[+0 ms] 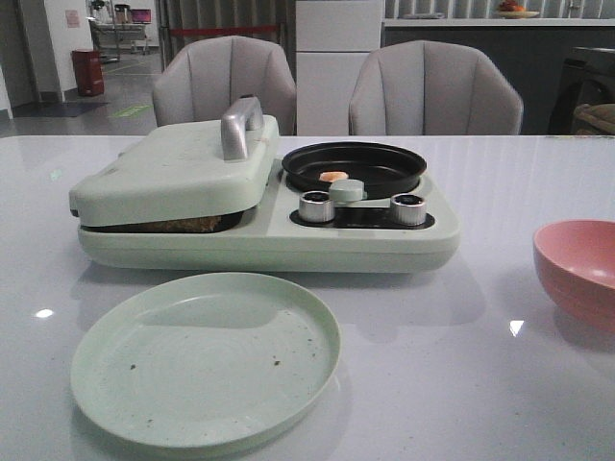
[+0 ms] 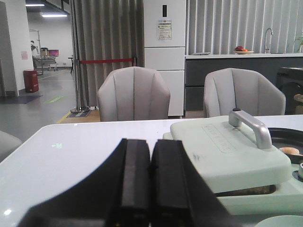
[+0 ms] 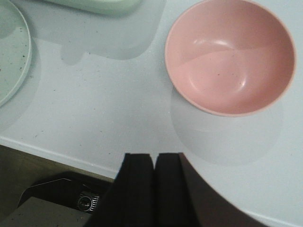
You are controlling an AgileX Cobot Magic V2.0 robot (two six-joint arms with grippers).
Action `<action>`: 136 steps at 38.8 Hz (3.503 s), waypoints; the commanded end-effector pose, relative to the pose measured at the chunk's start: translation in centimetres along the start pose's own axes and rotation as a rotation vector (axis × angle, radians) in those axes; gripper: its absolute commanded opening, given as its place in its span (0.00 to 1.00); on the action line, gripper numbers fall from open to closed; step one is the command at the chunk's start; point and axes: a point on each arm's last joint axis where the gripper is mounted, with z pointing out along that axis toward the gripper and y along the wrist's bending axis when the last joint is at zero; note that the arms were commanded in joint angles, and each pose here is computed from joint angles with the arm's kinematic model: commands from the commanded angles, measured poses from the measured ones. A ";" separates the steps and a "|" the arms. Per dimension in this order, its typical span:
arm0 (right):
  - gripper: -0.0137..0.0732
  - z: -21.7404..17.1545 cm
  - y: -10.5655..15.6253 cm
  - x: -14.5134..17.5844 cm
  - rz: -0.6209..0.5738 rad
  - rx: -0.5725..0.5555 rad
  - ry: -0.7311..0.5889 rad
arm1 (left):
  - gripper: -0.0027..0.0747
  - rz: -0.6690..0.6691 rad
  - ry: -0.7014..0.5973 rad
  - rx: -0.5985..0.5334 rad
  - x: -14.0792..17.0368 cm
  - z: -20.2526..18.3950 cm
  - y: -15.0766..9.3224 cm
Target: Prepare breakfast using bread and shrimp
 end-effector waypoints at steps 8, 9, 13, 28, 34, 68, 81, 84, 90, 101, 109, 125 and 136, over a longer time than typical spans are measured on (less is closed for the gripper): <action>0.20 -0.8 0.1 -1.2 0.001 -0.012 -0.092 | 0.16 -0.007 -0.108 -0.001 -0.8 -0.2 0.0; 0.20 -0.8 0.1 -1.2 0.001 -0.012 -0.092 | 0.16 -0.006 -0.108 -0.003 -0.8 -0.2 0.0; 0.20 -0.8 0.1 -1.2 0.001 -0.012 -0.092 | 0.16 -0.005 -0.108 -0.012 -0.8 -0.2 0.1; 0.20 -0.8 0.1 -1.2 0.001 -0.012 -0.092 | 0.16 0.007 -0.109 -0.065 -0.8 -0.3 0.3; 0.20 -0.8 0.1 -1.2 0.001 -0.012 -0.092 | 0.16 0.003 -0.107 -0.045 -0.7 -0.2 0.2; 0.20 -0.8 0.1 -1.2 -0.007 -0.007 -0.093 | 0.16 0.003 -0.107 -0.045 -0.7 -0.2 0.2; 0.20 -4.7 -1.8 -1.1 -0.027 0.113 -0.334 | 0.16 0.003 -0.107 -0.045 -0.7 -0.2 0.2; 0.20 -6.2 -2.4 -0.6 -0.016 0.161 -0.406 | 0.16 0.003 -0.107 -0.045 -0.7 -0.2 0.2; 0.20 -7.9 -3.1 1.9 0.002 0.262 -0.576 | 0.16 0.003 -0.107 -0.045 -0.7 -0.2 0.2; 0.20 -3.0 -3.0 9.9 0.075 0.279 -0.738 | 0.16 0.003 -0.107 -0.045 -0.7 -0.2 0.2; 0.20 0.4 -3.0 13.3 0.088 0.275 -0.809 | 0.16 0.003 -0.107 -0.045 -0.7 -0.2 0.2; 0.20 -0.9 -2.9 12.3 0.073 0.280 -0.994 | 0.16 0.003 -0.105 -0.045 -0.7 -0.2 0.2; 0.20 -0.9 -2.9 12.3 0.167 0.227 -1.009 | 0.16 0.003 -0.105 -0.045 -0.7 -0.2 0.2</action>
